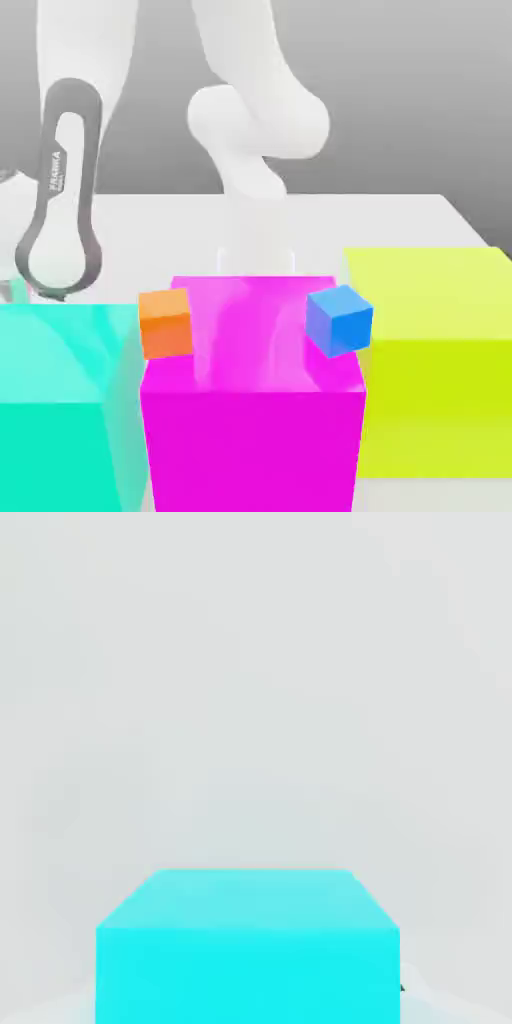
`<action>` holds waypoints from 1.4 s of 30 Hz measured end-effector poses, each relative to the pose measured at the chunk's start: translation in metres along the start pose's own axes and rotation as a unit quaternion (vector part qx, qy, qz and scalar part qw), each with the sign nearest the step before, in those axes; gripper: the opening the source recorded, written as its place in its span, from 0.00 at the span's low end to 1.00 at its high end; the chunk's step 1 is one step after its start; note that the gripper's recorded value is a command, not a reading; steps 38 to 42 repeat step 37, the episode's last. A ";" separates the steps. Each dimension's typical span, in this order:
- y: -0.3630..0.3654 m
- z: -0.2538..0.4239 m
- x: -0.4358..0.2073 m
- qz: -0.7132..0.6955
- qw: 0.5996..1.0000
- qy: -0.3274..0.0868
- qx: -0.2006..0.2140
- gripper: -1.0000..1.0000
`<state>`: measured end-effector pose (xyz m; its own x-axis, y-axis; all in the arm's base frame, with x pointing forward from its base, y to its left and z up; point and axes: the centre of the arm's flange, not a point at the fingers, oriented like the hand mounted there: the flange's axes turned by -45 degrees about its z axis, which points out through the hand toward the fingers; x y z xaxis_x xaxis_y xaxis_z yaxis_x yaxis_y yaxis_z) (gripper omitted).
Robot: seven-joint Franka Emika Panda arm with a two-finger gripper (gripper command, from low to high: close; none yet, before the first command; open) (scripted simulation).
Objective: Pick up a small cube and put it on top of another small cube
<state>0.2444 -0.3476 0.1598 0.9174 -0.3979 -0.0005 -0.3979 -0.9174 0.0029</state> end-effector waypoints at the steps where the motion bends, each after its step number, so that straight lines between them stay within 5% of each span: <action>1: 0.000 -0.011 0.000 0.000 1.000 0.000 0.000 0.00; 12: -0.066 -0.067 0.014 -0.218 0.976 -0.001 -0.008 0.00; 23: -0.143 -0.087 0.011 -0.464 0.886 0.000 0.001 0.00; 33: -0.152 -0.034 0.012 -0.484 0.875 0.003 0.003 0.00; 34: -0.151 -0.026 0.011 -0.483 0.876 0.002 0.003 1.00; 42: -0.151 -0.026 0.011 -0.483 0.876 0.002 0.003 1.00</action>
